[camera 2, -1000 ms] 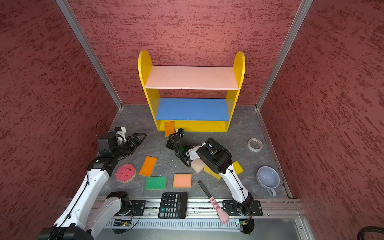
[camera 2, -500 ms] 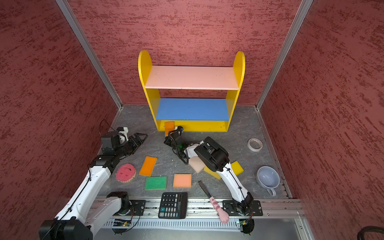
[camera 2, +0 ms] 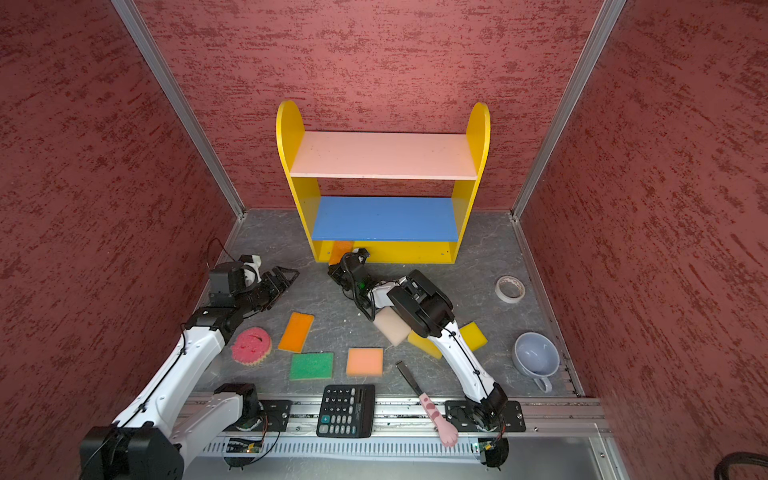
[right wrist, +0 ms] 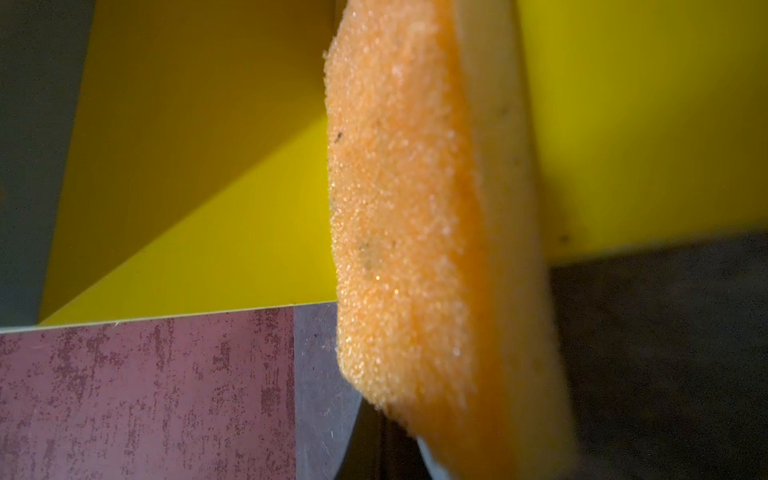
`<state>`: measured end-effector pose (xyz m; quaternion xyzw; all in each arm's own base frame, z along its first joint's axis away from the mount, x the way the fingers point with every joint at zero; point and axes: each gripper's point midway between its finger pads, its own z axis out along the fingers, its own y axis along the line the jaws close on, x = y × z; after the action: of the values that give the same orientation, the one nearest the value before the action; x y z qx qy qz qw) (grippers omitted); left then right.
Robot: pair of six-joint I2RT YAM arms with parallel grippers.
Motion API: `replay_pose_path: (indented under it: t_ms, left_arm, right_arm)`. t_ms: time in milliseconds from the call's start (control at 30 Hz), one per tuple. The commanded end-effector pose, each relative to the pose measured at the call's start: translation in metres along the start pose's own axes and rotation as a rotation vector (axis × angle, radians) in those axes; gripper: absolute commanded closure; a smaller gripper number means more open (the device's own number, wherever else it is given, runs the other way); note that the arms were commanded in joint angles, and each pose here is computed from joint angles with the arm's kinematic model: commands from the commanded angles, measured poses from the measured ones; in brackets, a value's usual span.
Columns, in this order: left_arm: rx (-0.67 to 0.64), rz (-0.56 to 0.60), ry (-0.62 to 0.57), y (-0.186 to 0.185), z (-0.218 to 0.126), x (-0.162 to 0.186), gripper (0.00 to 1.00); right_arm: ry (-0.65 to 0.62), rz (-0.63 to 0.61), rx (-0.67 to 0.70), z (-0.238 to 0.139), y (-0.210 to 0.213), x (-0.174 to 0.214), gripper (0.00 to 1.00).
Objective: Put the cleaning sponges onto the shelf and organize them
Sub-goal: 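Press the pale yellow sponge flat against the shelf base with the right gripper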
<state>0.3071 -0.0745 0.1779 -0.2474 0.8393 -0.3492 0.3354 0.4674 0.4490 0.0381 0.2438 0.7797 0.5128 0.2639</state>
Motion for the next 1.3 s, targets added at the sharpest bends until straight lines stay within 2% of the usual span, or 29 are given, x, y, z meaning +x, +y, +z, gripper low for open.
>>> replay_pose_path:
  t_ms: [0, 533, 1267]
  left_arm:
    - [0.029, 0.038, -0.033, -0.012, -0.002, -0.010, 0.16]
    - [0.025, 0.045, -0.023, -0.013, -0.001, -0.009, 0.16]
    - [0.012, 0.036, -0.017, -0.007, -0.001, -0.004, 0.16]
  right_arm:
    - [-0.001, 0.089, 0.196, 0.001, -0.076, 0.004, 1.00]
    - [-0.118, 0.084, 0.224, -0.028, -0.084, -0.026, 1.00]
    - [-0.145, 0.131, 0.192, -0.018, -0.086, -0.042, 1.00]
